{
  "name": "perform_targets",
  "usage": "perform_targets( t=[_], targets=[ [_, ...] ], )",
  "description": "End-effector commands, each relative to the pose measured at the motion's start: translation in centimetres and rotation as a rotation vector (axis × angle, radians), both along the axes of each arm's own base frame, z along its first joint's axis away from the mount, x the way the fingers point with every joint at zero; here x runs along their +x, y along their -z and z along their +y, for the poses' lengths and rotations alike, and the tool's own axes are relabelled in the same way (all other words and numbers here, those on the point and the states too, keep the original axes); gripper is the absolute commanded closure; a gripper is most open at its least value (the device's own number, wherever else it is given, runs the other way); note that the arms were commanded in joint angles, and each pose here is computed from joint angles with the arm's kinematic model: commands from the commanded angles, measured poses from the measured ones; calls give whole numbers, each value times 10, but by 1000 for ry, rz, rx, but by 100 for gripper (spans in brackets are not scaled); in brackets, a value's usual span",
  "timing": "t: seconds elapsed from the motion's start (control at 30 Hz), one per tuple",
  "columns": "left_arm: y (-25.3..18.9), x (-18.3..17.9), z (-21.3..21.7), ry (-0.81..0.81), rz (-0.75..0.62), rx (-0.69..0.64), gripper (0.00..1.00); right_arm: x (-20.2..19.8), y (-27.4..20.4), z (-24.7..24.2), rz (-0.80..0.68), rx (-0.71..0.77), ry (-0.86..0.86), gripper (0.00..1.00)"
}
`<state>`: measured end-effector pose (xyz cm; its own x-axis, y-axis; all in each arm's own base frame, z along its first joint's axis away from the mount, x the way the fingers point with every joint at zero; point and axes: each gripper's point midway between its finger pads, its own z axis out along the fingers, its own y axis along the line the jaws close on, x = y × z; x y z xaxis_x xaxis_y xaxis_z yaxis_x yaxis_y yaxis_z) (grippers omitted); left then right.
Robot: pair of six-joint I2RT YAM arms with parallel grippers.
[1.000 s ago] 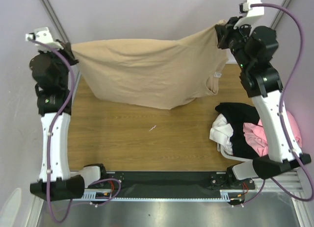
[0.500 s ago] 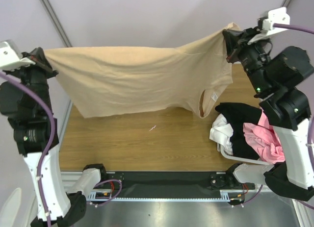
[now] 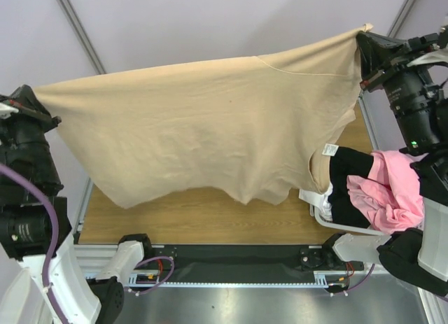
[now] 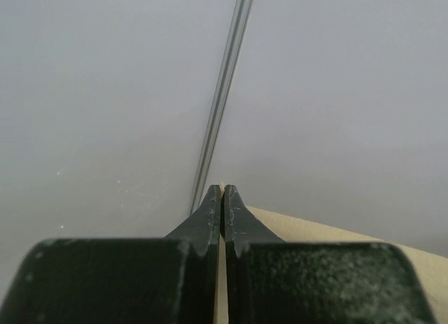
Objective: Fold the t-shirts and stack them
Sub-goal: Flatten the tshirt out
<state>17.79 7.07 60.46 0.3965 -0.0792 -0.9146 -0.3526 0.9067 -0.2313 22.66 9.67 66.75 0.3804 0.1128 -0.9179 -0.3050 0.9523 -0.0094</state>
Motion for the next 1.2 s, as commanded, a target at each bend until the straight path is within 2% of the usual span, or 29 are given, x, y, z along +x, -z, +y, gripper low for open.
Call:
perform_targets(
  t=[0.0, 0.2, 0.33, 0.37, 0.4, 0.5, 0.53, 0.57, 0.6, 0.63, 0.73, 0.77, 0.83, 0.87, 0.97, 1.03, 1.07, 1.1, 1.17],
  targets=[
    [37, 40, 22, -102, 149, -51, 99, 28, 14, -2, 61, -12, 104, 100],
    [109, 112, 34, -128, 333, -88, 100, 85, 81, 8, 235, -47, 227, 100],
    [163, 151, 38, -133, 425, -104, 100, 126, 144, 27, 356, -43, 118, 100],
    [165, 159, 39, -132, 402, -101, 100, 144, 175, 26, 402, -56, 125, 100],
    [190, 170, 40, -129, 447, -101, 100, 149, 186, 29, 413, -54, 109, 100],
    [214, 193, 41, -120, 439, -98, 99, 174, 241, 37, 476, -87, 90, 100],
    [246, 202, 40, -114, 493, -102, 100, 181, 254, 40, 487, -93, 81, 100],
    [257, 208, 41, -113, 494, -105, 100, 189, 257, 43, 465, -85, 69, 100],
    [261, 216, 42, -114, 476, -107, 100, 195, 278, 45, 501, -79, 53, 100],
    [286, 226, 43, -117, 521, -112, 100, 208, 298, 49, 540, -79, 48, 100],
    [300, 249, 46, -123, 524, -110, 100, 233, 320, 56, 576, -74, 27, 100],
    [316, 261, 47, -118, 554, -110, 100, 249, 340, 62, 607, -83, 25, 100],
    [316, 280, 47, -107, 525, -106, 100, 264, 348, 64, 604, -82, 30, 100],
    [334, 294, 47, -94, 560, -109, 100, 279, 365, 68, 620, -91, 35, 100],
    [337, 316, 46, -86, 550, -130, 100, 304, 365, 70, 609, -83, 45, 100],
    [349, 330, 50, -94, 572, -133, 100, 322, 386, 76, 638, -103, 35, 100],
    [351, 334, 51, -97, 573, -133, 100, 330, 376, 77, 615, -101, 32, 100],
    [358, 341, 52, -106, 586, -136, 100, 340, 393, 79, 638, -120, 33, 100],
    [363, 347, 53, -108, 590, -134, 100, 352, 389, 80, 615, -121, 36, 100]
  ],
)
